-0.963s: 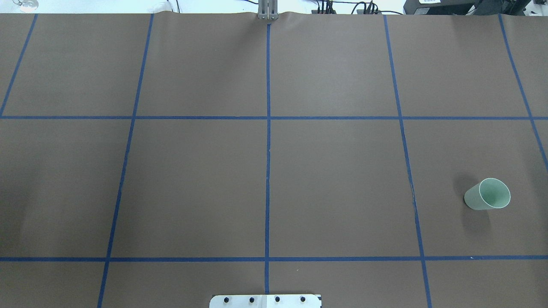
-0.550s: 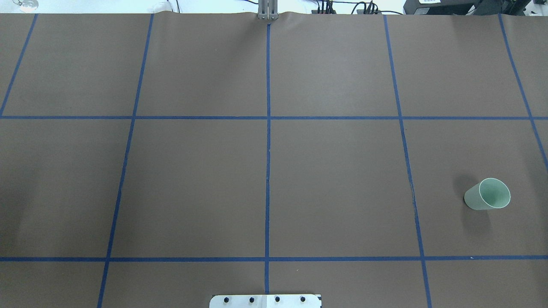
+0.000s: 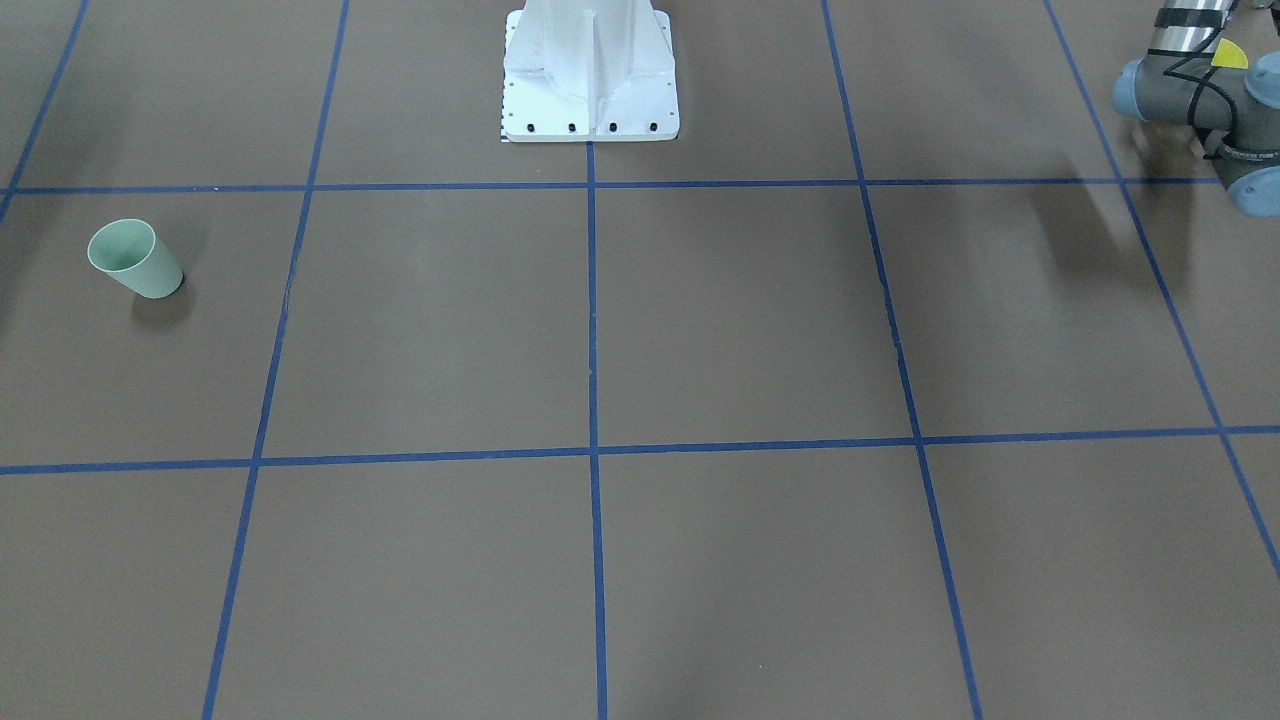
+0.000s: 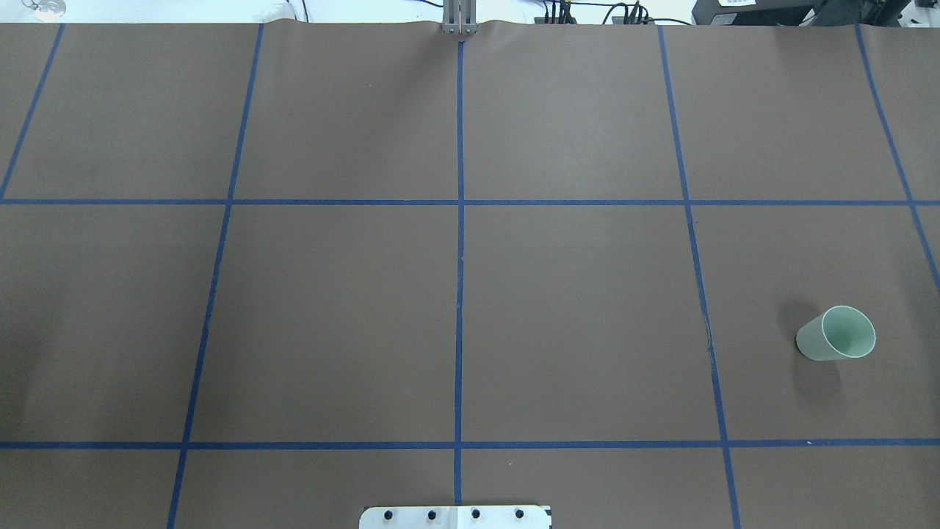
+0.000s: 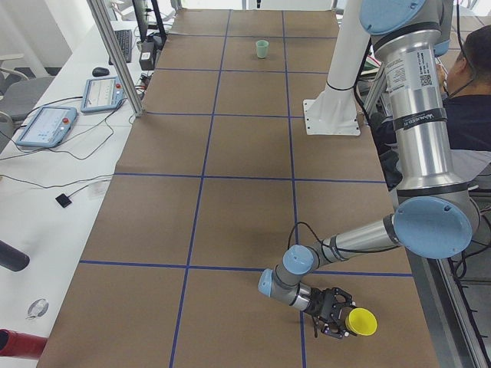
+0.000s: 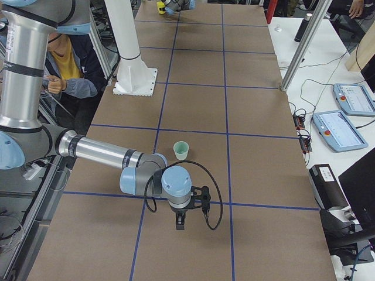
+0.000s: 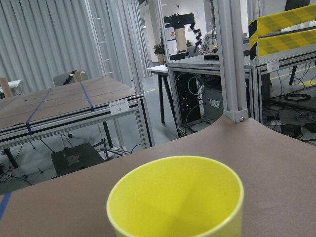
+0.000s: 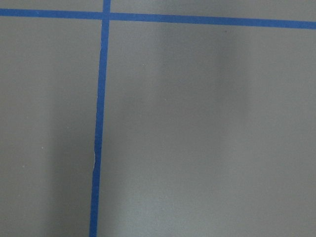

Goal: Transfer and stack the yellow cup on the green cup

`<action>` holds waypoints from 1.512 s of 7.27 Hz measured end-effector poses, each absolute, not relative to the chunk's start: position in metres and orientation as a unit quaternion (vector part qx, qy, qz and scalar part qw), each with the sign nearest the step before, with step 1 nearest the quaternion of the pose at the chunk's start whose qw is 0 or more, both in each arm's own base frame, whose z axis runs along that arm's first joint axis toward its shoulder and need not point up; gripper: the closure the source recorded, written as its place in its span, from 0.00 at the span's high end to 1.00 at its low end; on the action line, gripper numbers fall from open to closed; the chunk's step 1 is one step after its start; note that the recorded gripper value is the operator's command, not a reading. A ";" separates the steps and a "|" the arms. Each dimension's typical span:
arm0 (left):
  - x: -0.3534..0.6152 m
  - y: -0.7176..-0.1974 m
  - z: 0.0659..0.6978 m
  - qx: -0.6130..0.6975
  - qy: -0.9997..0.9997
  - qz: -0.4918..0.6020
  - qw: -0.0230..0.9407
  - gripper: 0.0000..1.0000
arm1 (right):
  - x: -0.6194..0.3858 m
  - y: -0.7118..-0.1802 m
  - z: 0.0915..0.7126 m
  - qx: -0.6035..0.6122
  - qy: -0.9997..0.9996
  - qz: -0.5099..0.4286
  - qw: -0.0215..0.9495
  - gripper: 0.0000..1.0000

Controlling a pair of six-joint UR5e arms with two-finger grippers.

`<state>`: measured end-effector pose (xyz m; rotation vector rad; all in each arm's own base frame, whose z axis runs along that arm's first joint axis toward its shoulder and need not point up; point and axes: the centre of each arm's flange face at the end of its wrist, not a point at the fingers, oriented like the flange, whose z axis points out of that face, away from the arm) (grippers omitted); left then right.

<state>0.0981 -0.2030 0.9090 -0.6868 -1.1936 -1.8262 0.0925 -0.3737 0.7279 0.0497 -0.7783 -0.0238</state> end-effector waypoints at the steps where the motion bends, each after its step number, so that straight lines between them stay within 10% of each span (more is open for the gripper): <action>1: 0.098 -0.203 0.909 -0.272 -0.475 -0.726 0.416 0.24 | 0.092 -0.374 0.728 0.024 -0.379 -0.012 0.925 1.00; 11: 0.023 -0.174 0.884 -0.154 -0.460 -0.655 0.580 0.12 | 0.091 -0.375 0.725 0.025 -0.380 -0.011 0.924 1.00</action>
